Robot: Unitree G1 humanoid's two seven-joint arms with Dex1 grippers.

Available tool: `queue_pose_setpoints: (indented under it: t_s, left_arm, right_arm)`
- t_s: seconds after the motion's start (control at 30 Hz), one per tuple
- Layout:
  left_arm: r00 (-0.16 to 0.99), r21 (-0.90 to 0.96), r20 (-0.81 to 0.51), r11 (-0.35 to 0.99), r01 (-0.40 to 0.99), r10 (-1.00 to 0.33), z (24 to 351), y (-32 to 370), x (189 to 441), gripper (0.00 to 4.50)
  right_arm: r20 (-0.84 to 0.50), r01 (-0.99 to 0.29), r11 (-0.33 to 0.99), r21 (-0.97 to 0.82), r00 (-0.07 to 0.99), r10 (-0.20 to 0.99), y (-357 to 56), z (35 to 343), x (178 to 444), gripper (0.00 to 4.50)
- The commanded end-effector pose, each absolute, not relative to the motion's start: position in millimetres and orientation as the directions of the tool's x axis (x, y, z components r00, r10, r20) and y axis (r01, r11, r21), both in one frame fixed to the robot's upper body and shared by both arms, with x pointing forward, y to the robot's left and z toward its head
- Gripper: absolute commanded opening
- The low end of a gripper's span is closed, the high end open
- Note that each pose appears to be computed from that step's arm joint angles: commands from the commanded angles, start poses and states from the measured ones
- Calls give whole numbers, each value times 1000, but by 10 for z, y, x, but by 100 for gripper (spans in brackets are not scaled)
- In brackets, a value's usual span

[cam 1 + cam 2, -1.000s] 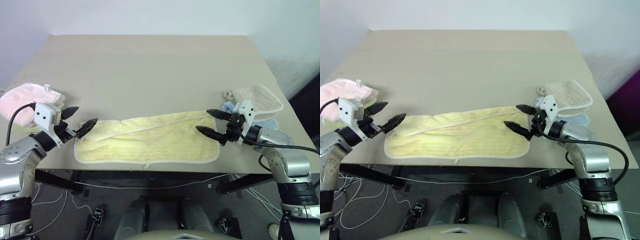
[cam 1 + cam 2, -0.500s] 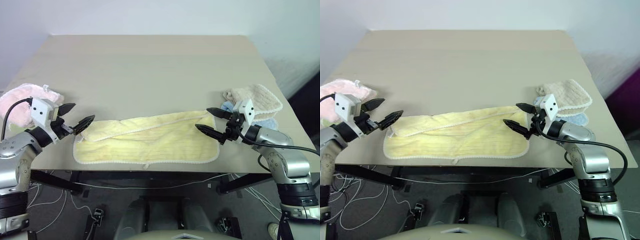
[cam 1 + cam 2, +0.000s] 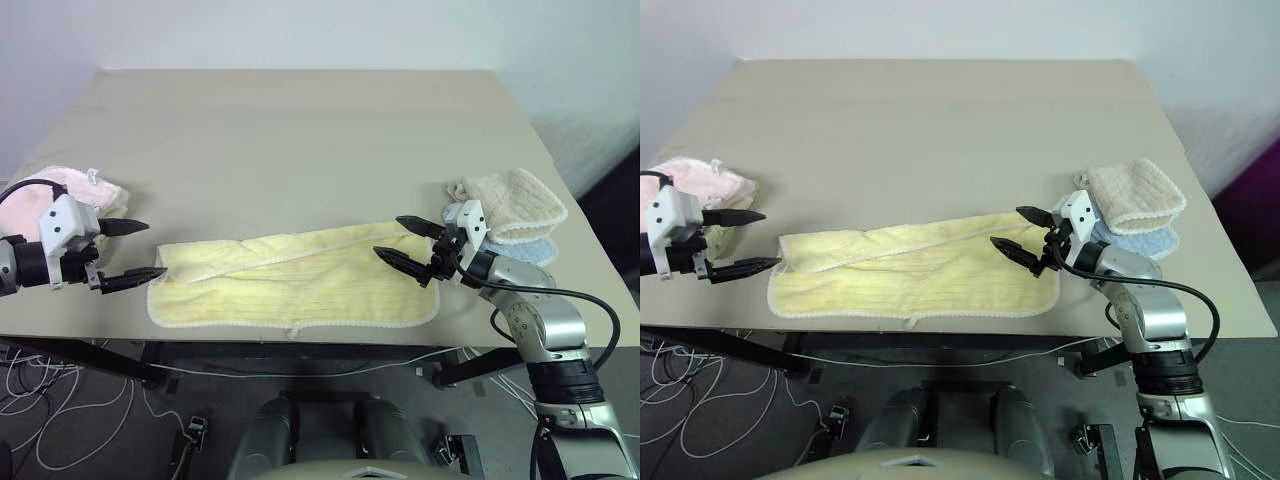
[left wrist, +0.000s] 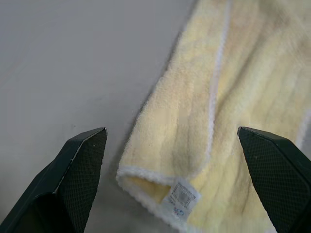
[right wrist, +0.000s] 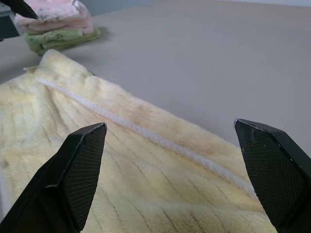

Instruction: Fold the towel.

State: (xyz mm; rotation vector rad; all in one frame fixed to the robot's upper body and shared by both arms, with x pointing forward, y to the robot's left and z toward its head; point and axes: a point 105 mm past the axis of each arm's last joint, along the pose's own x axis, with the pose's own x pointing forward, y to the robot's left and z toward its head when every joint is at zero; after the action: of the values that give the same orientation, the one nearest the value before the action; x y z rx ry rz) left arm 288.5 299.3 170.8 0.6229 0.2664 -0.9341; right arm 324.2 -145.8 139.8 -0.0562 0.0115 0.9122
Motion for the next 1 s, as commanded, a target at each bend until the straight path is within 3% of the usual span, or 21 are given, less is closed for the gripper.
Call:
queue_pose_setpoints:
  t_s: [0.03,0.23,0.47,0.77,0.9,1.0]
  left_arm:
    - [518,445,-571,289,847,-637,1627,2968,2914,450]
    - [427,479,-663,90,873,-615,1494,2928,2956,450]
    - [452,564,-680,-18,825,-577,1456,2918,3126,450]
    - [419,560,-728,-118,820,-542,1295,2904,3145,450]
    - [460,598,-697,-93,796,-549,1311,2889,3213,362]
    - [477,612,-681,-73,788,-556,1329,2895,3229,253]
  right_arm:
    - [10,-784,616,-74,618,786,-1458,1486,3194,441]
    - [10,-772,632,-65,633,774,-1466,1455,3136,441]
    - [14,-760,647,-55,648,762,-1470,1439,3085,441]
    - [17,-750,660,-51,660,751,-1476,1443,3070,441]
    - [19,-748,662,-50,662,749,-1475,1455,3062,446]
    - [18,-747,663,-49,663,748,-1478,1457,3044,446]
